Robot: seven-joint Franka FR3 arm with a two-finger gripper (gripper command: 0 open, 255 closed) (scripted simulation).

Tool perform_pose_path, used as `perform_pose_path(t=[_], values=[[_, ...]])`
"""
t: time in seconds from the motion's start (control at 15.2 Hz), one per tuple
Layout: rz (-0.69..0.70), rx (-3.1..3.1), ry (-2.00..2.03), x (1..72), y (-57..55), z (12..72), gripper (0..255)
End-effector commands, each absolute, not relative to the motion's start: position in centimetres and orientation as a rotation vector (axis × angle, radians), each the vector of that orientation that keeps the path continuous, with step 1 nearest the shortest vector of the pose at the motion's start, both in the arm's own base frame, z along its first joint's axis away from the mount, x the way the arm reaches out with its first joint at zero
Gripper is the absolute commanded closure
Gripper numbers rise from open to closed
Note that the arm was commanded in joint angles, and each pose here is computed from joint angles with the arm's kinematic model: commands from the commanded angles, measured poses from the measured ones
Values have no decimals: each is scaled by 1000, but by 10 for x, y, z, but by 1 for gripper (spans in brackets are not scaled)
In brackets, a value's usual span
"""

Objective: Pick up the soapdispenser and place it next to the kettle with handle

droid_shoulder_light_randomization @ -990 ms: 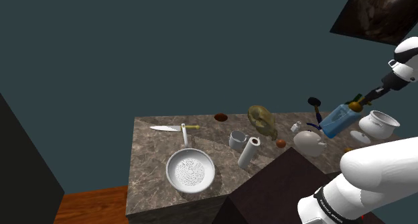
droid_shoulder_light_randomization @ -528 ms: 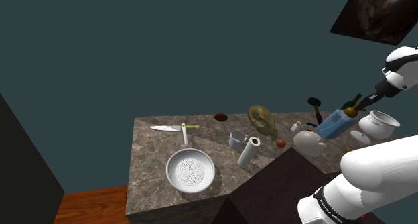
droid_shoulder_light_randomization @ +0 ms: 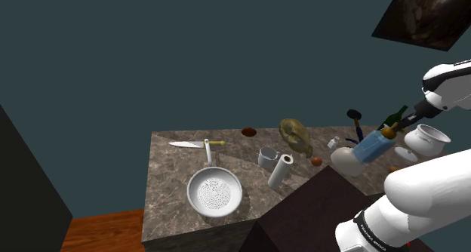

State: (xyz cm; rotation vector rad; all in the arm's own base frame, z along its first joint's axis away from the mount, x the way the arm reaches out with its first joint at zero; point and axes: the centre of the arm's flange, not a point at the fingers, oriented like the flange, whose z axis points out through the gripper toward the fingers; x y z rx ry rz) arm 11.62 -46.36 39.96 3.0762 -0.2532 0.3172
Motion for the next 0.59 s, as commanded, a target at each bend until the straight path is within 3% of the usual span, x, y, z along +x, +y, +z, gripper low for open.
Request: perform_pose_path(t=[0.0, 0.53], values=[[318, 3075, -253, 116, -464, 390, 255], [318, 3075, -253, 116, -464, 347, 255]])
